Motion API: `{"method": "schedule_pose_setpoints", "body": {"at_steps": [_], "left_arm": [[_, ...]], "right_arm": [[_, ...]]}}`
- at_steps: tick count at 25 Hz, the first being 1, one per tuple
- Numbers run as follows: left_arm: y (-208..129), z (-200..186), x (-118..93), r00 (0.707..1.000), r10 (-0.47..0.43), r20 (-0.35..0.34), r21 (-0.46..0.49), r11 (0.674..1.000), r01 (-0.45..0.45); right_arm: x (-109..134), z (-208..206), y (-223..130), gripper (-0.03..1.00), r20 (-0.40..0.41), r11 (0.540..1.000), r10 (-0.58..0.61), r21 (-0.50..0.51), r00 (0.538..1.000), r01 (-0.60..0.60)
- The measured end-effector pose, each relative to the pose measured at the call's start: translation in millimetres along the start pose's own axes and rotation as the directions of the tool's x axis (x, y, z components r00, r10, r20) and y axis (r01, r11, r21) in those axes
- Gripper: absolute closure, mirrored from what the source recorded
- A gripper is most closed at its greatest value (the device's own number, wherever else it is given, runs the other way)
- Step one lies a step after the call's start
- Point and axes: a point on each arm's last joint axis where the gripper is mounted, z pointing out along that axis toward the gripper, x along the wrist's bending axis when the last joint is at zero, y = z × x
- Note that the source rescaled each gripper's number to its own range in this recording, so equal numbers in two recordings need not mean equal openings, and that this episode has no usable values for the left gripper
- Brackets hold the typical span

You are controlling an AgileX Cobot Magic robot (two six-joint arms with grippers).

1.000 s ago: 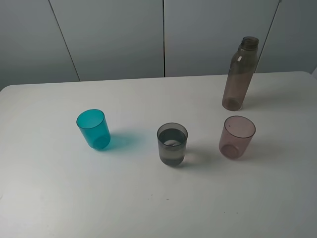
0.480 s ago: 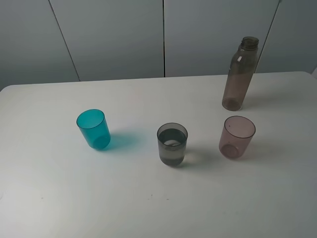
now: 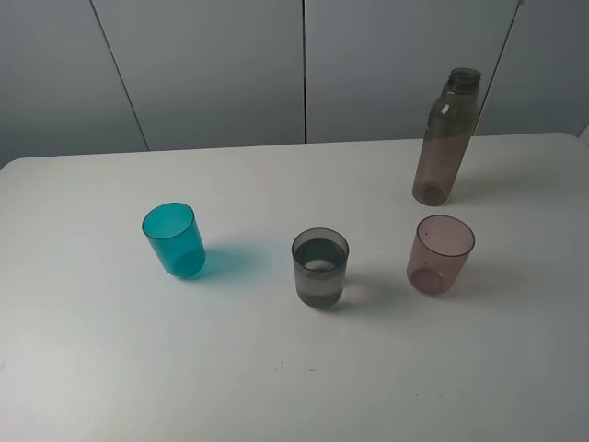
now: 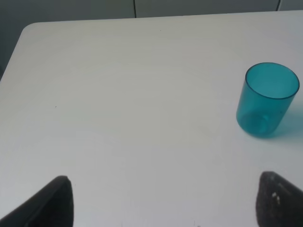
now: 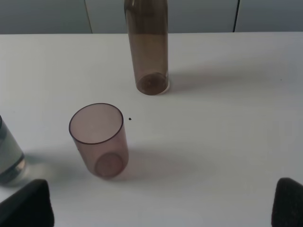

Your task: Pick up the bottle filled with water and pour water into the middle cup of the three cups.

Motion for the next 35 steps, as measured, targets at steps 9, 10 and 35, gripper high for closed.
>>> {"method": "schedule_pose_setpoints", "body": {"at_steps": [9, 10, 35], "left_arm": [[0.0, 0.0, 0.0, 1.000, 0.004, 0.000, 0.000, 1.000, -0.004], [0.0, 0.0, 0.0, 1.000, 0.004, 0.000, 0.000, 1.000, -0.004], [0.0, 0.0, 0.0, 1.000, 0.002, 0.000, 0.000, 1.000, -0.002]], "right_arm": [[0.0, 0.0, 0.0, -0.03, 0.000, 1.000, 0.000, 0.000, 1.000, 0.000], [0.0, 0.0, 0.0, -0.03, 0.000, 1.000, 0.000, 0.000, 1.000, 0.000], [0.0, 0.0, 0.0, -0.03, 0.000, 1.000, 0.000, 0.000, 1.000, 0.000]]}}
